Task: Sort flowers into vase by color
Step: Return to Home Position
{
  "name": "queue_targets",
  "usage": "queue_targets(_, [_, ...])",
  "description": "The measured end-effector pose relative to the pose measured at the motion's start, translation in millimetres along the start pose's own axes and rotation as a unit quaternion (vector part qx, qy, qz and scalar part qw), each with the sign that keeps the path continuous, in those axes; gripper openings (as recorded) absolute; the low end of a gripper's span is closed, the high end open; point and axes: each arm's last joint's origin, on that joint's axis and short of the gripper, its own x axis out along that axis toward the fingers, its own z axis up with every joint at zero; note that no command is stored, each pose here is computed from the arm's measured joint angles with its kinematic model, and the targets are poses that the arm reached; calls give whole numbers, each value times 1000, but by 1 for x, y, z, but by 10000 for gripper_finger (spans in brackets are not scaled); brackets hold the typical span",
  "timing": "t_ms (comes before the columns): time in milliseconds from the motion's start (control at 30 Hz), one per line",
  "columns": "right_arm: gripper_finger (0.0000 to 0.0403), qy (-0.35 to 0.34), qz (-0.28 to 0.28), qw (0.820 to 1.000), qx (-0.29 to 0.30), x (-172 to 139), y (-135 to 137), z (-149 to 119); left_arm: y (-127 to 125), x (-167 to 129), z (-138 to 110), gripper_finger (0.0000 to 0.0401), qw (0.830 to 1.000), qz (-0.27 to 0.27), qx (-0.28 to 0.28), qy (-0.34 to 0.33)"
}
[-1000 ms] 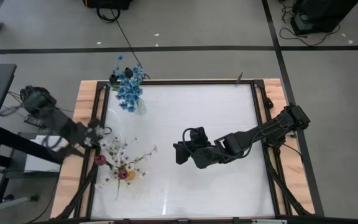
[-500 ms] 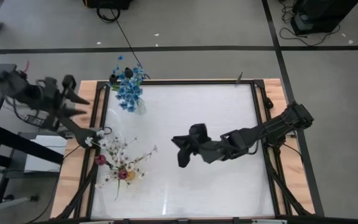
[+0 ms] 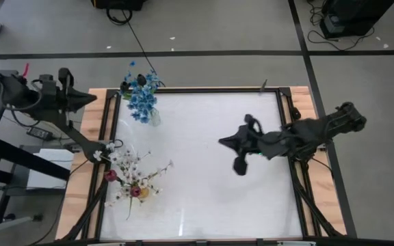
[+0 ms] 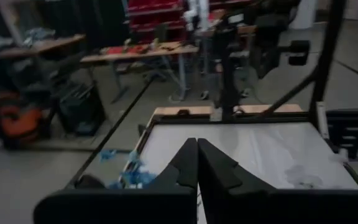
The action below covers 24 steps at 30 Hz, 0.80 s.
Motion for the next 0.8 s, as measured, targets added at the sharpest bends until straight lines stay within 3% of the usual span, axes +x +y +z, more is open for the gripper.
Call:
queue_targets(200, [4,-2,34,996,-80,-38,-28,8,-9,9,-4,6,999,11,-32,1])
queue_targets(500, [4,-81,75,985,-129,-97,-73,23,-48,47,-17,5,998,50,-26,-25])
queue_targets(633, [4,-116,101,979,-133,-102,-85,16,-57,56,-30,5,995,64,-68,-18])
queue_targets(800, [4,-187,135,968,-99,-88,-94,-13,-77,77,-63,4,996,67,-54,24])
